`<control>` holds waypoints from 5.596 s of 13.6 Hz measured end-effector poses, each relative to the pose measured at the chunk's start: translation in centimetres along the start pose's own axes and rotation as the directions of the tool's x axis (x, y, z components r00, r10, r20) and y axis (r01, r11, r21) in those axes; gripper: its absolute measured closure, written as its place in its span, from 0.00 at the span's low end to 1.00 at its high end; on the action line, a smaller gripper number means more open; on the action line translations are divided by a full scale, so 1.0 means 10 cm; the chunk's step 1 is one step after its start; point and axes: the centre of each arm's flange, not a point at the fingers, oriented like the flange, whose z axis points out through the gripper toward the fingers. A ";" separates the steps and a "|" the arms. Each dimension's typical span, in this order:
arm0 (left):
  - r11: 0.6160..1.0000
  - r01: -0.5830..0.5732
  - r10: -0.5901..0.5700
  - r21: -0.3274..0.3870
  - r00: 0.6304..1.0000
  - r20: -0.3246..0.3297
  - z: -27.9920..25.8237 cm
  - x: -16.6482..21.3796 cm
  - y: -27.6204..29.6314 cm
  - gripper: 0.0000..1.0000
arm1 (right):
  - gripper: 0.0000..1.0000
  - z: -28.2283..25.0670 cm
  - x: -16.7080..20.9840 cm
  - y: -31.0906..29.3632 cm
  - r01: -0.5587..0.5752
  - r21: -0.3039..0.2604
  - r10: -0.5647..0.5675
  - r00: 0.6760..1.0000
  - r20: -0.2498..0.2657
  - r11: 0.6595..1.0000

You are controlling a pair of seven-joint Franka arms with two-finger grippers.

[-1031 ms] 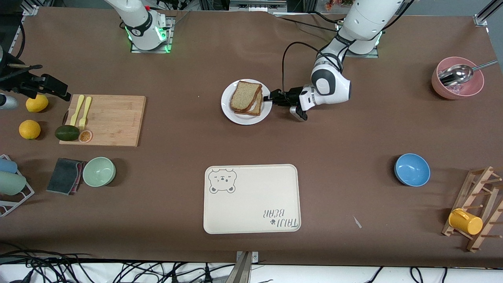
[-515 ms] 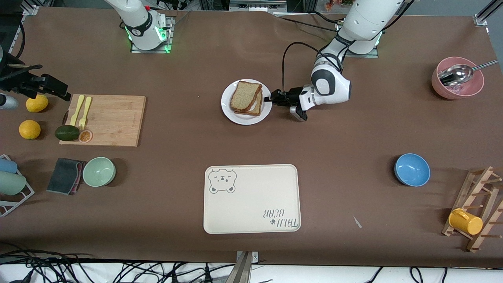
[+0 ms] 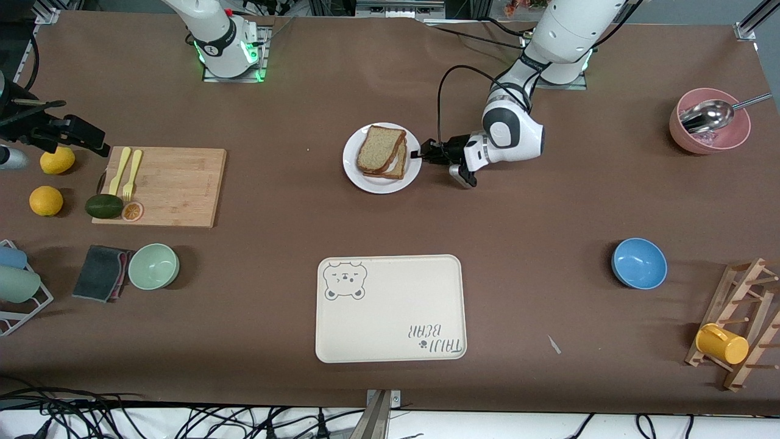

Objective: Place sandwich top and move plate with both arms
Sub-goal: 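Slide the white plate with the left gripper onto the bear tray, then hold the plate on the tray and release it with the left gripper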

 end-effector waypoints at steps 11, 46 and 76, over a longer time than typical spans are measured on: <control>1.000 -0.018 0.018 -0.001 1.000 -0.002 0.00 0.01 0.00 0.95 | 0.00 0.00 0.00 0.00 0.000 0.000 0.000 1.000 0.000 1.000; 0.975 0.196 -0.219 -0.100 0.917 -0.333 -0.90 2.60 0.45 0.95 | 0.00 0.00 0.00 0.00 0.000 0.000 0.000 1.000 0.001 1.000; 0.988 0.149 -0.155 -0.048 0.904 -0.399 -0.84 3.19 0.15 0.29 | 0.00 0.00 0.00 0.00 0.000 0.000 0.000 1.000 0.001 1.000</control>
